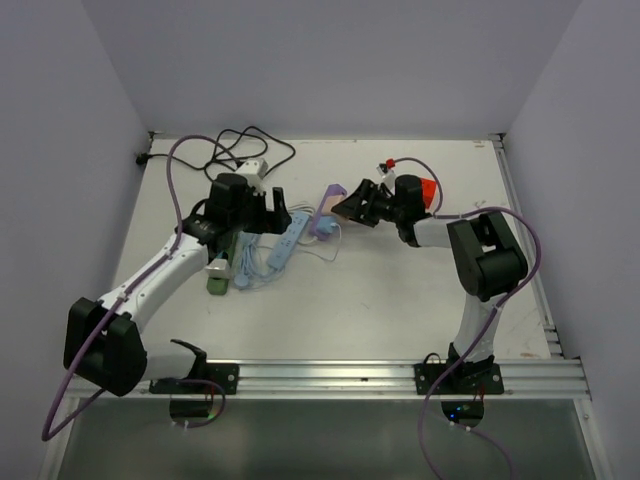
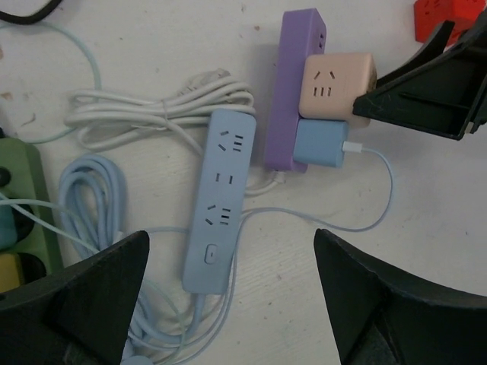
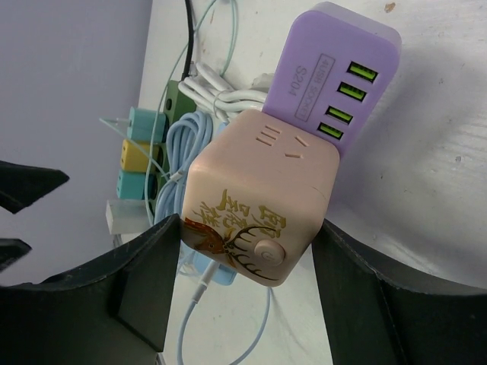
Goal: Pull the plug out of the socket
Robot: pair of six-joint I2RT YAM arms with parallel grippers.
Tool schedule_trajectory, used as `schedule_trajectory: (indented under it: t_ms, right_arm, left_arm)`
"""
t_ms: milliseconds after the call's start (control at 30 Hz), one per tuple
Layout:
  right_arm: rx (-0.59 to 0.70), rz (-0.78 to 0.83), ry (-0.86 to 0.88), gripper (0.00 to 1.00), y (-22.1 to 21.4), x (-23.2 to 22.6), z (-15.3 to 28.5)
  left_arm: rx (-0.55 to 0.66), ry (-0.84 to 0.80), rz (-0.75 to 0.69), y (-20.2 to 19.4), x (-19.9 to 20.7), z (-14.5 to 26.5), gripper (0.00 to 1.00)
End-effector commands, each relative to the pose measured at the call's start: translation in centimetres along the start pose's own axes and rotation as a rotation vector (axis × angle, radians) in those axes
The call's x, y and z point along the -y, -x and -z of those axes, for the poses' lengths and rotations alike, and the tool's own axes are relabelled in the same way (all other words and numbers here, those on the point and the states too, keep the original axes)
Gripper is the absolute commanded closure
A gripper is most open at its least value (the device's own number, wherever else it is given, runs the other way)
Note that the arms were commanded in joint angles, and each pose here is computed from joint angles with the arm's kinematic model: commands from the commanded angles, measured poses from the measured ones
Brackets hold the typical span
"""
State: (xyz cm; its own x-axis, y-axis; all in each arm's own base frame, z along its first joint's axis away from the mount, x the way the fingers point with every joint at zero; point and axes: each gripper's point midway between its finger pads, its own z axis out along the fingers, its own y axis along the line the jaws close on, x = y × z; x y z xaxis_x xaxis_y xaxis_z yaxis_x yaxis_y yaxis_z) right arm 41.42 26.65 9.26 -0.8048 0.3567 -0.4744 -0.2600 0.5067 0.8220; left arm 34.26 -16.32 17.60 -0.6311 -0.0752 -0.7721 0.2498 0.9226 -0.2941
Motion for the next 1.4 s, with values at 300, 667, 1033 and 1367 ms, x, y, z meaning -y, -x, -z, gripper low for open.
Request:
schedule_trajectory:
  t_ms: [300,667,1033,1367]
  right_arm:
    - [-0.011,-0.006,-0.185,0.53,-1.4,2.7,2.1]
    - [0.011,-0.142,-0.266,0.42,-2.2,5.6,3.3]
    - [-0.034,-0.19,-0.305,0.44,-1.6,5.6,3.7]
    - [-0.082,-0.193,-0.33,0.44,-1.2,4.9,3.9]
  left_arm:
    - [0.026,-0.113,-0.062,-0.2,5.4,-5.1,0.26]
    - [0.059,-0.2,-0.125,1.0,9.4,-8.5,0.38]
    - [0.08,-0.13,-0.347,-2.3,9.0,-9.6,0.27]
    - [0.128,-0.131,-0.482,-3.5,9.9,-10.6,0.23]
